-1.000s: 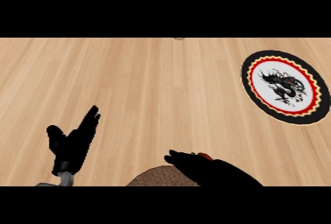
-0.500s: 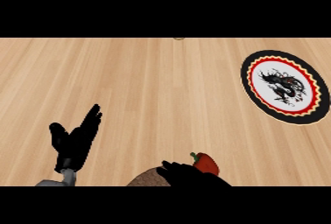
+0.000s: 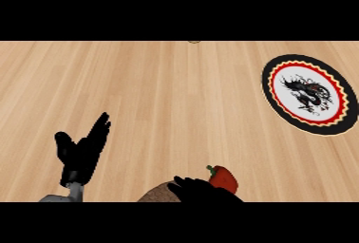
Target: Pick the cupcake from the placemat and place it in the plate
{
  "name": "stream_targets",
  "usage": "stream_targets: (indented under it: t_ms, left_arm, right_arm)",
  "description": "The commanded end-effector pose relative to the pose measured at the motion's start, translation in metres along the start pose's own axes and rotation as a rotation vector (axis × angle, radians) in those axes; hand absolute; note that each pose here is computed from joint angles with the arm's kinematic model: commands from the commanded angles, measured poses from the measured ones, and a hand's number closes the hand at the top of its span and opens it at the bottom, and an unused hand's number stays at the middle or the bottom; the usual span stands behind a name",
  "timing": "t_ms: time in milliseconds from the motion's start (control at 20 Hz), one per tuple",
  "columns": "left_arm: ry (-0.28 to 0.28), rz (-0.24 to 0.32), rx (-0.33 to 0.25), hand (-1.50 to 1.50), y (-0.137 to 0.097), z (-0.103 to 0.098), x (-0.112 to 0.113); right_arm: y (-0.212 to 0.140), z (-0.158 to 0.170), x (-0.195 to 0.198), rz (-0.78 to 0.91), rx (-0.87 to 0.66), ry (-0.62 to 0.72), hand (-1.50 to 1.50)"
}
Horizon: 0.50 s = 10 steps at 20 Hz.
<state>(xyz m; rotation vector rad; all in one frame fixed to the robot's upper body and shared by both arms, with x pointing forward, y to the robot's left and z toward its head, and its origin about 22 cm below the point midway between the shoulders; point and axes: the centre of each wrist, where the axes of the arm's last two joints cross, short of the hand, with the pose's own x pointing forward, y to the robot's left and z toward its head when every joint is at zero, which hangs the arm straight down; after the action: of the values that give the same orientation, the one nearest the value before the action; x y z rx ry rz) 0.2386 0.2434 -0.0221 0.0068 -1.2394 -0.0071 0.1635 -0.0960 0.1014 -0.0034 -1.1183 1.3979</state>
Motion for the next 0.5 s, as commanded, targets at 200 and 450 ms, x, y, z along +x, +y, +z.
stream_targets:
  t_ms: [200,450]
  left_arm:
    - [0.046,0.019,-0.023,0.0,-0.02,0.003,-0.014]
    - [0.059,0.0,-0.003,0.0,-0.006,0.003,-0.032]
  right_arm:
    - [0.028,-0.027,-0.005,0.11,0.129,0.004,1.5]
    - [0.038,-0.038,0.008,0.161,0.055,-0.062,1.5]
